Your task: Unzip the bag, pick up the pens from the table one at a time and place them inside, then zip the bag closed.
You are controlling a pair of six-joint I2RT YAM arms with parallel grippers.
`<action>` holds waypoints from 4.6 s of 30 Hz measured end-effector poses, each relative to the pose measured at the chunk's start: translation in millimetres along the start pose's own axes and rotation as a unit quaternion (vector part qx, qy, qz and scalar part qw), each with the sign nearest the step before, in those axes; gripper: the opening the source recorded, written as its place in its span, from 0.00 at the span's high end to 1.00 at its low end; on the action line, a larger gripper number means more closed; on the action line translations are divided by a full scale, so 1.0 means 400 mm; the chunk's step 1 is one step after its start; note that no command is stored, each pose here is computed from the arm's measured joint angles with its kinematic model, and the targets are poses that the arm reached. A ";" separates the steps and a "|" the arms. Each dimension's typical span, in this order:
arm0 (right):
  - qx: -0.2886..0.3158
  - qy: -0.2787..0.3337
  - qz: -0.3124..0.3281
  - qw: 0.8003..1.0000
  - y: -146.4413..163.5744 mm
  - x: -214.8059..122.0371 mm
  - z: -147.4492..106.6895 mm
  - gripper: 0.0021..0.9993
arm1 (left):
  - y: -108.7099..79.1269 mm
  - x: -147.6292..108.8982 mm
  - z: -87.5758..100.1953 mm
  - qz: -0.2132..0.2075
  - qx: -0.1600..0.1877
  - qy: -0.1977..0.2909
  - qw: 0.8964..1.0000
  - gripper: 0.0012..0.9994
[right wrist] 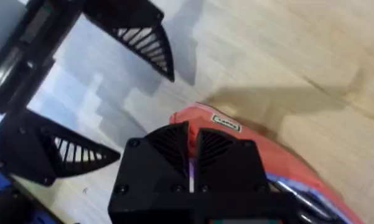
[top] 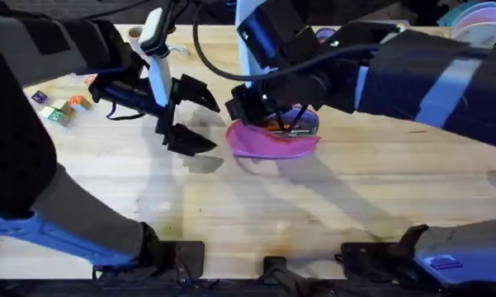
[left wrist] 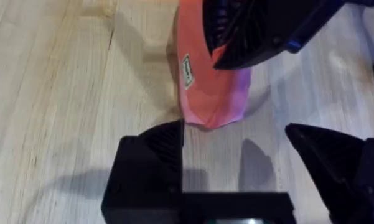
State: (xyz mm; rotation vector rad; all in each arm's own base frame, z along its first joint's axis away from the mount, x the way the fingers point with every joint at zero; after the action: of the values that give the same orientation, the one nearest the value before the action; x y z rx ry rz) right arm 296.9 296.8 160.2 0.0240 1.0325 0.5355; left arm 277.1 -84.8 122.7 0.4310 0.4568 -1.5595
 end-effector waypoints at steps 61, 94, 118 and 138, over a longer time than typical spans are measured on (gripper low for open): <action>0.031 0.003 -0.077 0.997 -0.104 -0.027 0.000 0.97 | 0.045 0.152 0.032 -0.034 0.015 -0.117 0.992 0.96; 0.166 0.061 -0.147 0.973 -0.381 -0.114 -0.037 0.97 | 0.047 0.156 0.038 -0.034 0.021 -0.122 0.992 0.96; 0.318 0.055 -0.223 0.920 -0.630 -0.095 -0.188 0.97 | 0.044 0.157 0.030 -0.037 0.019 -0.113 0.993 0.96; 0.330 -0.050 -0.251 0.909 -0.617 -0.264 -0.172 0.22 | 0.045 0.154 0.025 -0.036 0.018 -0.110 0.993 0.96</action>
State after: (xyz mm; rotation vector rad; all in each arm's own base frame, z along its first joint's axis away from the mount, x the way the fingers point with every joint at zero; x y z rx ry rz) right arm 300.4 20.2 143.9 0.3710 1.0288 -0.2990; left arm 292.7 -142.8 97.9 0.2686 0.2772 -1.6650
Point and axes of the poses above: each hand's point on the last joint's axis, 136 mm out from that joint toward the fingers, its own x axis out along the fingers, its own y axis along the line the jaws close on, z = x × y, the point moved 2 cm from there along -x, back along the fingers, and after that the axes turned 9 degrees about x, right-handed, at the moved point
